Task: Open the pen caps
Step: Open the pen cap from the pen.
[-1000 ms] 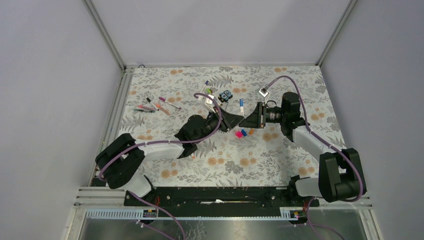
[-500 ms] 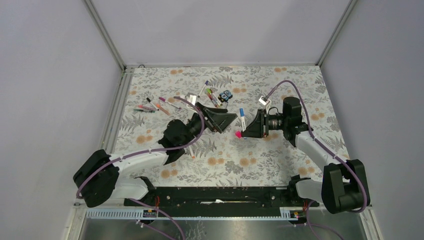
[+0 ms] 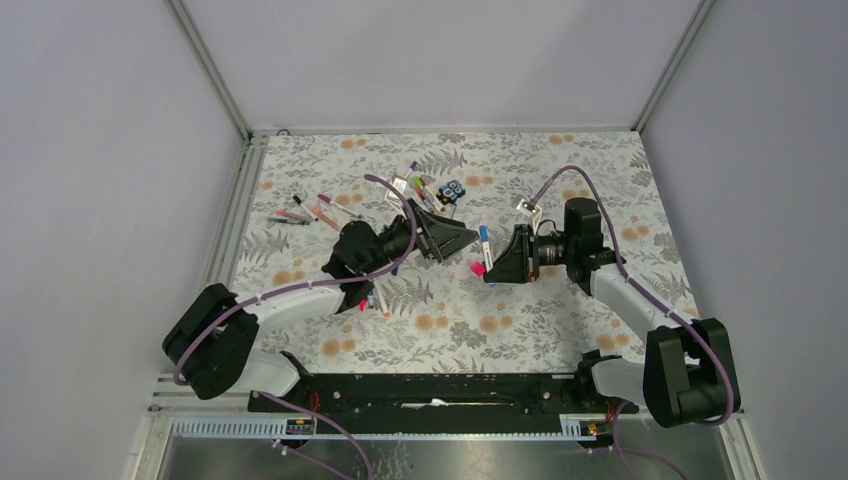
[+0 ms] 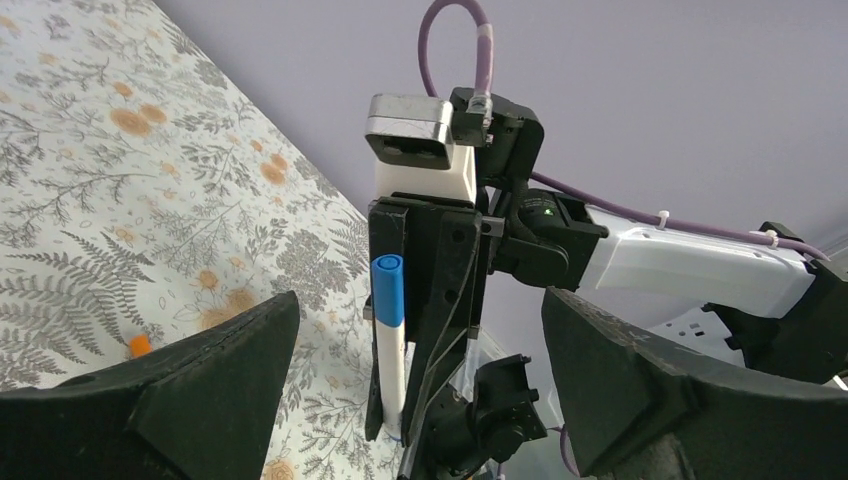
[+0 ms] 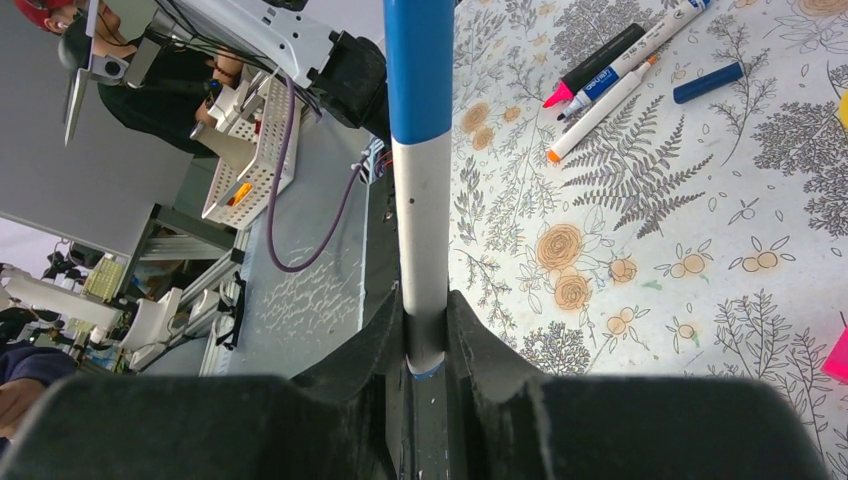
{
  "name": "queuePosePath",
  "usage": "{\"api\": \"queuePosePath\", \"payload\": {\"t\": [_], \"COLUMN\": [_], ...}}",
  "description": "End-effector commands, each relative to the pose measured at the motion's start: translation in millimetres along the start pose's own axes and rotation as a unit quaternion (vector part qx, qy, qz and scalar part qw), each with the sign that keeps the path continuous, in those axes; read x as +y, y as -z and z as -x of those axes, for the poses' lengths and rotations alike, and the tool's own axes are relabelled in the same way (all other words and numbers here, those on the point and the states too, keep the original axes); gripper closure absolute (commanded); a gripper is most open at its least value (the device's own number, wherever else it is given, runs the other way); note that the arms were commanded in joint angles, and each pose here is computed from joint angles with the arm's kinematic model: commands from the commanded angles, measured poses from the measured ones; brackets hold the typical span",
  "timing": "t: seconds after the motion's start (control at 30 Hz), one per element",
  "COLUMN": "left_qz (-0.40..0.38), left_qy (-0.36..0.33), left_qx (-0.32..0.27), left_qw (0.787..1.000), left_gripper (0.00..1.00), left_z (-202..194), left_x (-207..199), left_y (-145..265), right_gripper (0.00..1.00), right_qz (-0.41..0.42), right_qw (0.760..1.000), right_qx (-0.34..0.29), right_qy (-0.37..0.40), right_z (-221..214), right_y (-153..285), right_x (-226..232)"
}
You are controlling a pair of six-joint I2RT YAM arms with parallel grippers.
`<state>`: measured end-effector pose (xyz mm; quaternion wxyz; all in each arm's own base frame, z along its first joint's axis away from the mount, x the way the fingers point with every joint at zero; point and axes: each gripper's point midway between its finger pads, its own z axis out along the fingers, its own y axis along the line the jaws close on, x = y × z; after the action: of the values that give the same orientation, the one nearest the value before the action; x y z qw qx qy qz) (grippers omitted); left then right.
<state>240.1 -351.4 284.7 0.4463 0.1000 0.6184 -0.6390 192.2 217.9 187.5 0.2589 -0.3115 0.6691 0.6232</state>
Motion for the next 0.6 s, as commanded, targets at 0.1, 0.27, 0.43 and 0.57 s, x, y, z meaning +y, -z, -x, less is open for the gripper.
{"api": "queuePosePath", "payload": {"t": [0.1,0.27,0.43,0.57], "left_qz": [-0.066,-0.079,-0.09,-0.097], "left_qy": [0.013,0.027,0.034,0.041], "left_qx": [0.018,0.029,0.043,0.049], "left_qw": [0.998,0.996,0.994,0.993], "left_gripper": [0.01,0.09,0.26,0.42], "left_z": [4.9,-0.3,-6.5,-11.1], "left_x": [-24.5,-23.2,-24.6,-24.5], "left_y": [-19.7,-28.7,-34.8,-37.8], "right_gripper": [1.0,1.0,1.0,1.0], "right_qz": [0.025,0.027,0.027,0.028], "right_qw": [0.999,0.999,1.0,1.0], "right_qx": [0.006,0.007,0.007,0.007], "right_qy": [0.019,0.017,0.014,0.011], "right_z": [-1.5,-2.3,-2.6,-2.6], "right_y": [-0.8,-0.8,-0.9,-1.2], "right_x": [8.9,9.0,8.4,7.8]}}
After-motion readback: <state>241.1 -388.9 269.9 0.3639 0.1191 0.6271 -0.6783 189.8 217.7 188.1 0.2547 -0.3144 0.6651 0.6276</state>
